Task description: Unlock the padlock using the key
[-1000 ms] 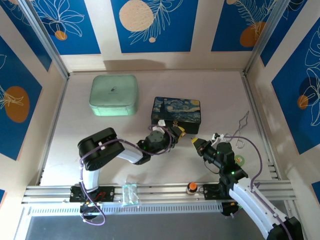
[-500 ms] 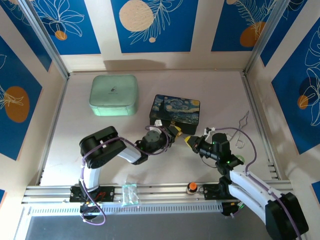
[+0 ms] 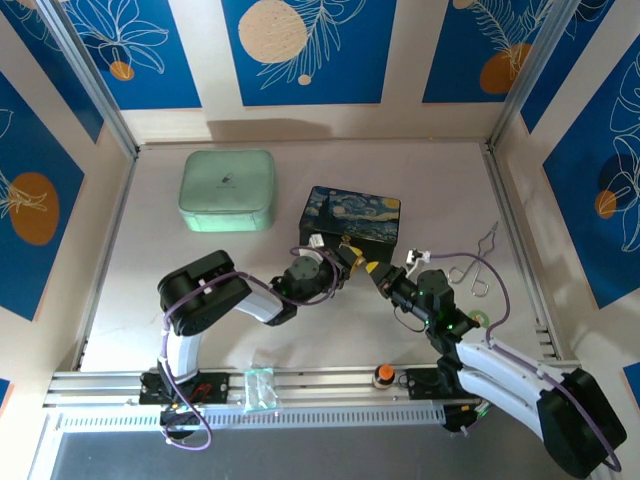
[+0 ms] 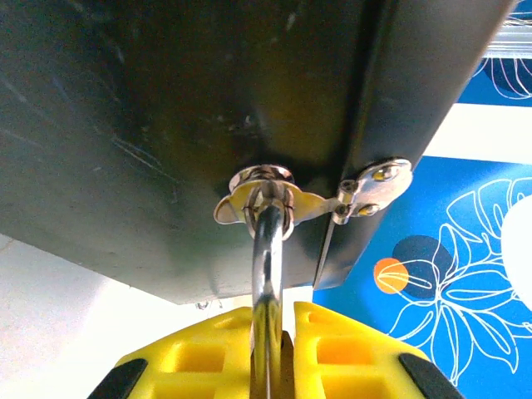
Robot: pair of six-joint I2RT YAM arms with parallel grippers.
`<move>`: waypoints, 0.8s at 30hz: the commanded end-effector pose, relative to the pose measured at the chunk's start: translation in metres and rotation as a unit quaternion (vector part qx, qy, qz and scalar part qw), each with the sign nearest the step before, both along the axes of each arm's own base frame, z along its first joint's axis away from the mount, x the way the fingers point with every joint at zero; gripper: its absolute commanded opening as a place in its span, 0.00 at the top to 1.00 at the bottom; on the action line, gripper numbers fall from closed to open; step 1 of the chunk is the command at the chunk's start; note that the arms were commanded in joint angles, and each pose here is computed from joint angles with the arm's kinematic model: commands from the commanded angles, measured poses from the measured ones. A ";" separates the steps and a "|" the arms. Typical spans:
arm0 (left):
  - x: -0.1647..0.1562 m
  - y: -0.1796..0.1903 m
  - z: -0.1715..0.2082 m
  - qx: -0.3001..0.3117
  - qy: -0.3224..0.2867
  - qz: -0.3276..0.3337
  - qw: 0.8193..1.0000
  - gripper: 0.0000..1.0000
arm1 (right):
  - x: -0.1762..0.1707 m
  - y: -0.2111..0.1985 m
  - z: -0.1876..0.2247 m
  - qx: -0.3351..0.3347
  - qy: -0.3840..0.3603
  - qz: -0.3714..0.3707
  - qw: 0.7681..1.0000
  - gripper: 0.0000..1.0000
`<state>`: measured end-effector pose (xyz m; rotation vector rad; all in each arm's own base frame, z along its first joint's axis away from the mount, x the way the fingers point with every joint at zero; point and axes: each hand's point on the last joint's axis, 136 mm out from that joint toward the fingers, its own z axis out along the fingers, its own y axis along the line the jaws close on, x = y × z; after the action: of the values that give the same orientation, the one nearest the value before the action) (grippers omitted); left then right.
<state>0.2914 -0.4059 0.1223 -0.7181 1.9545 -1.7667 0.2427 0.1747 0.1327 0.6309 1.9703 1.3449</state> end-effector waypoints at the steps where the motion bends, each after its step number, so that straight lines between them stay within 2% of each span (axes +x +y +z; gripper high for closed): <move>1: 0.006 -0.006 0.056 -0.069 -0.045 0.000 0.997 1.00 | 0.006 -0.012 0.005 0.002 -0.016 -0.028 0.999 1.00; 4: 0.006 -0.011 0.062 -0.089 -0.043 -0.003 0.995 1.00 | 0.008 -0.011 0.004 0.006 -0.012 -0.021 1.000 1.00; 11: 0.004 -0.011 0.063 -0.071 -0.044 -0.002 0.997 1.00 | 0.012 0.002 0.005 0.009 -0.014 -0.001 1.000 1.00; 24: 0.008 -0.016 0.051 -0.063 -0.034 0.000 0.997 1.00 | 0.007 -0.008 -0.002 -0.007 -0.009 -0.024 1.000 1.00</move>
<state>0.2965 -0.4143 0.1375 -0.7347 1.9170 -1.8137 0.2480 0.1714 0.1304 0.6495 1.9545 1.3256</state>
